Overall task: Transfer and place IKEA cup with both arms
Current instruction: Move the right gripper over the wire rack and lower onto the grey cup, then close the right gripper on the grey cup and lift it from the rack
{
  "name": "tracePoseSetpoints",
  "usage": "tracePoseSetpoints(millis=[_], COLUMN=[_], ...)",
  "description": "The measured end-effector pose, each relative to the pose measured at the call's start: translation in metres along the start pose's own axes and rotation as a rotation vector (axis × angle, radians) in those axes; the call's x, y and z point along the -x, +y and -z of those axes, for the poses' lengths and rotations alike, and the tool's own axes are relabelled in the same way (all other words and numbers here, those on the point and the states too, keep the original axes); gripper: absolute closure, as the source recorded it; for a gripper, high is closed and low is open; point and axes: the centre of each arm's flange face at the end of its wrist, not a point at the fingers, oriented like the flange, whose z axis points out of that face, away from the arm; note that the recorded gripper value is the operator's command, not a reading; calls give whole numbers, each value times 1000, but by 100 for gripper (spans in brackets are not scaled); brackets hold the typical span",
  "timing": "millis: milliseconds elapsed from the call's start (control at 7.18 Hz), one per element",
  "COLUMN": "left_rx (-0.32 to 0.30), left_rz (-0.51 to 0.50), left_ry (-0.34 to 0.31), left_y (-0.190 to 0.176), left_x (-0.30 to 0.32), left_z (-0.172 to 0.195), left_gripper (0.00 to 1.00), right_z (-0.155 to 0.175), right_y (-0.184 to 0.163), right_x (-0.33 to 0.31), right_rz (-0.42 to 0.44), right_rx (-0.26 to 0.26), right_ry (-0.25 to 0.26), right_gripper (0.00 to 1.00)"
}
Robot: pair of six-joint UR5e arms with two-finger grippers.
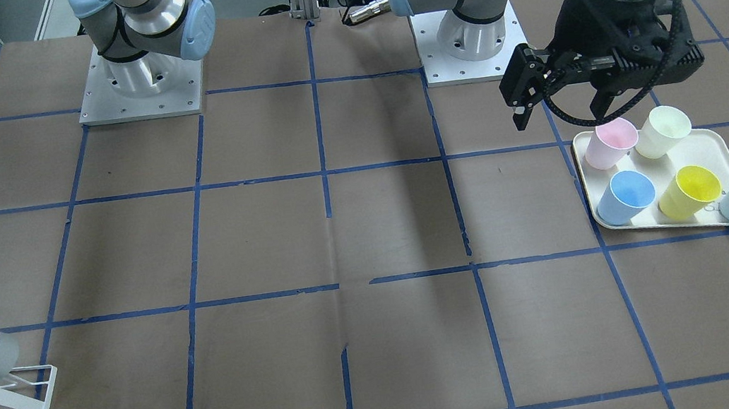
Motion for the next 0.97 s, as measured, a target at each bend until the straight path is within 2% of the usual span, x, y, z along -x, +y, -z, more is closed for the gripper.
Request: tracePoseSetpoints(millis=[139, 418, 696, 975], left_rx=[-4, -13, -13, -6], left_rz=[1, 1, 2, 1], left_ry=[-1, -1, 0, -4], left_y=[-2, -4, -4, -3], left_x=[0, 1, 1, 3], left_z=[1, 5, 4, 3], left_gripper=[0, 0, 0, 0], right_z=[0, 2, 8, 29], right_y=[0, -2, -3, -1], right_x=[0, -1, -1, 0], right_rz=[0, 1, 1, 2], right_rx=[-3, -13, -26, -54], right_ry=[1, 4, 3, 8], right_gripper=[41, 63, 63, 63])
